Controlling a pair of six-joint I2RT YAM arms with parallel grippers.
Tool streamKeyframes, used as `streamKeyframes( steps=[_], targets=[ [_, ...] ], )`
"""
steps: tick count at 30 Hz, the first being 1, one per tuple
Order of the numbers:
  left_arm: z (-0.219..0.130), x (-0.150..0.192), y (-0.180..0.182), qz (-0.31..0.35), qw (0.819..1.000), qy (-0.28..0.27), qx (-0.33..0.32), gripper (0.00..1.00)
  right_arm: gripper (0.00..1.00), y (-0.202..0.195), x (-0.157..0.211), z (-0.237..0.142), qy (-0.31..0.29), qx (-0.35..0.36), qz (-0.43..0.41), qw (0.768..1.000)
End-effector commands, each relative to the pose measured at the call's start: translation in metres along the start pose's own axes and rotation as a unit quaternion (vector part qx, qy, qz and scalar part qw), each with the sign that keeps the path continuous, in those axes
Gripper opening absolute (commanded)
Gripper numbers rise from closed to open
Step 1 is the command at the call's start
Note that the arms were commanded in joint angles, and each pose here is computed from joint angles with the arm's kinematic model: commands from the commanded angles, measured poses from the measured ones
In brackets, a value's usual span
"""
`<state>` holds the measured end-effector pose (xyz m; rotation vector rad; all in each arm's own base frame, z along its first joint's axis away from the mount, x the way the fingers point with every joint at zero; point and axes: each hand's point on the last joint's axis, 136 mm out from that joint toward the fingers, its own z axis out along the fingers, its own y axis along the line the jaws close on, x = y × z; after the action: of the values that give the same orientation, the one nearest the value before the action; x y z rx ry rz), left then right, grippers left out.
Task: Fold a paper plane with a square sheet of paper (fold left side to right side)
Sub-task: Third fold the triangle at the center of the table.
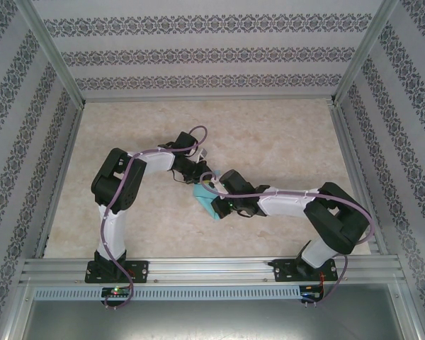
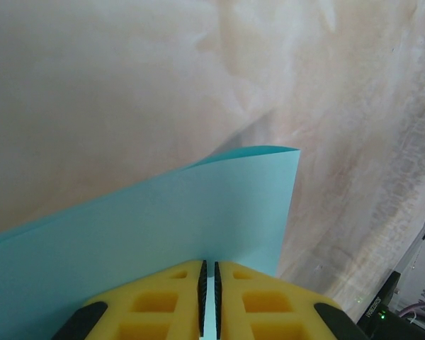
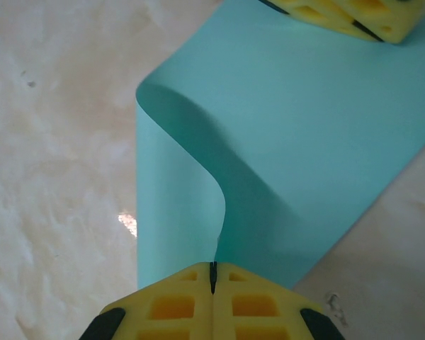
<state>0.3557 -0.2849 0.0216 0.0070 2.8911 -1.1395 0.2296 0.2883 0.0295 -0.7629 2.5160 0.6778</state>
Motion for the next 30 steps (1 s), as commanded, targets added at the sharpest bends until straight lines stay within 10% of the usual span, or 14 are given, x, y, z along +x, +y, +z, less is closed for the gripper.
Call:
streamKeyframes(
  steps=[1, 30],
  targets=[
    [0.011, 0.012, 0.01, 0.001, 0.999, 0.021, -0.028, 0.16, 0.0, -0.003, -0.005, 0.002, 0.003, -0.003, 0.021, 1.0],
    [0.014, 0.013, 0.012, -0.001, 0.999, 0.022, -0.033, 0.15, 0.0, -0.026, -0.007, 0.004, 0.006, 0.024, 0.058, 0.998]
  ],
)
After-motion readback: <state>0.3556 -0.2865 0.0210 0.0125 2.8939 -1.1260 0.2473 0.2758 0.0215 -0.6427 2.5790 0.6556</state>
